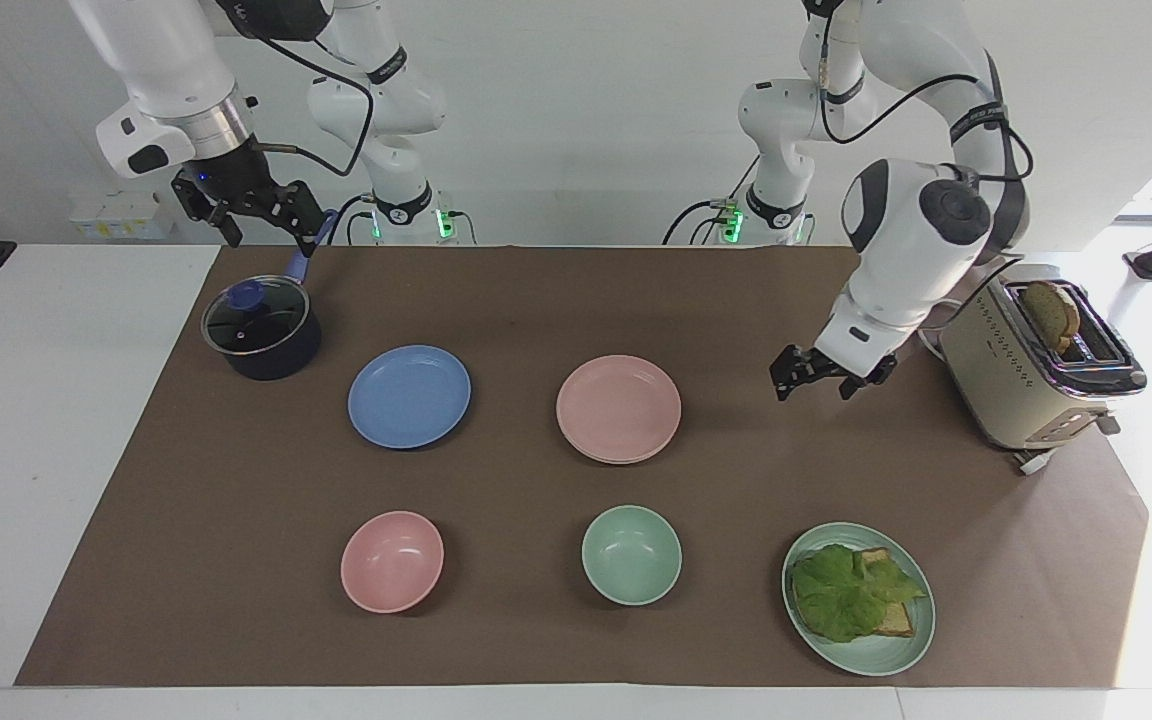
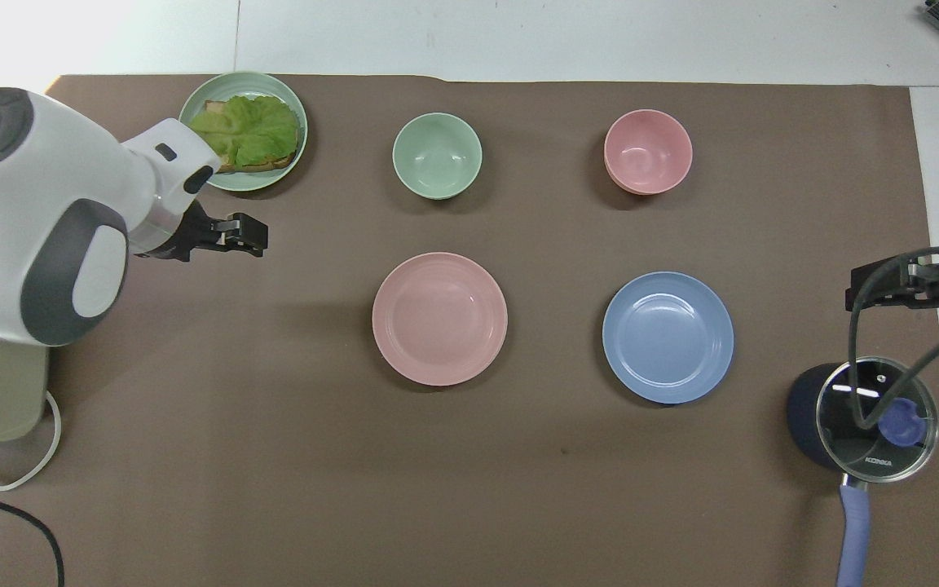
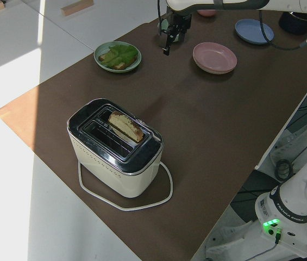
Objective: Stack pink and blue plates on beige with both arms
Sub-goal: 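Release the pink plate and withdraw the left gripper while the right gripper reaches, then grasp the blue plate rim with the right gripper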
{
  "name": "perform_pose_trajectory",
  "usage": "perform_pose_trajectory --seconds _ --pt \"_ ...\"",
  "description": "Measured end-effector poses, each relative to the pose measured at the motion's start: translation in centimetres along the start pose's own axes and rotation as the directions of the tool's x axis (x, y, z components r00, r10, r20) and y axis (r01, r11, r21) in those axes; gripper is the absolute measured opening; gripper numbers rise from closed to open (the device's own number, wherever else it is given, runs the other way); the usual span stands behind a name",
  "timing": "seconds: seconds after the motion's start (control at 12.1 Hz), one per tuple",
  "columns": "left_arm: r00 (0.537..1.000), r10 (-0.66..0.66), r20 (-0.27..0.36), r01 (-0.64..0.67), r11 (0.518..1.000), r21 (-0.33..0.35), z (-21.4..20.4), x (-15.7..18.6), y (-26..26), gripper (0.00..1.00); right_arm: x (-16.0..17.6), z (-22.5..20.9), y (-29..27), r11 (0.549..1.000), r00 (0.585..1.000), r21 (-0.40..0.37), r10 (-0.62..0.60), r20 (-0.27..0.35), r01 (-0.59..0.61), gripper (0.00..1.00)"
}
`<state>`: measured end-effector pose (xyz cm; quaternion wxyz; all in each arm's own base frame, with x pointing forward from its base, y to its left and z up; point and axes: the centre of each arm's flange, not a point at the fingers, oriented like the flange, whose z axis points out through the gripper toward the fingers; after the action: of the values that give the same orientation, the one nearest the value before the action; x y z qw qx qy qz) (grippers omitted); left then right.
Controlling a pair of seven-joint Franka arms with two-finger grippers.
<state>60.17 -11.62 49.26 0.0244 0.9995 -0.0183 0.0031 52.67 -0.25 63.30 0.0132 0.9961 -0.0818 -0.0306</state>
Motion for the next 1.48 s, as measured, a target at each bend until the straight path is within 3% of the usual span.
perform_pose_trajectory --seconds 0.25,0.66,0.99,1.48 --pt "1.000 0.024 0.003 -0.024 1.000 0.010 -6.2 -0.6 -3.6 1.00 0.0 0.0 0.0 1.000 1.000 0.000 0.001 -0.002 -0.001 1.00" --pt "1.000 0.030 -0.006 -0.030 0.999 0.020 -10.4 -2.9 -3.6 1.00 1.3 1.9 -0.1 1.000 0.998 0.010 0.002 -0.061 -0.001 1.00" --pt "1.000 0.014 -0.007 -0.014 1.000 0.020 -10.5 -2.8 -4.5 1.00 3.1 10.3 -0.6 1.000 0.997 0.012 -0.012 -0.077 0.013 1.00" --pt "1.000 0.000 -0.007 0.000 1.000 0.021 -10.5 -2.8 -5.3 1.00 4.8 24.7 -1.4 0.999 0.998 0.006 -0.043 -0.037 0.044 1.00"
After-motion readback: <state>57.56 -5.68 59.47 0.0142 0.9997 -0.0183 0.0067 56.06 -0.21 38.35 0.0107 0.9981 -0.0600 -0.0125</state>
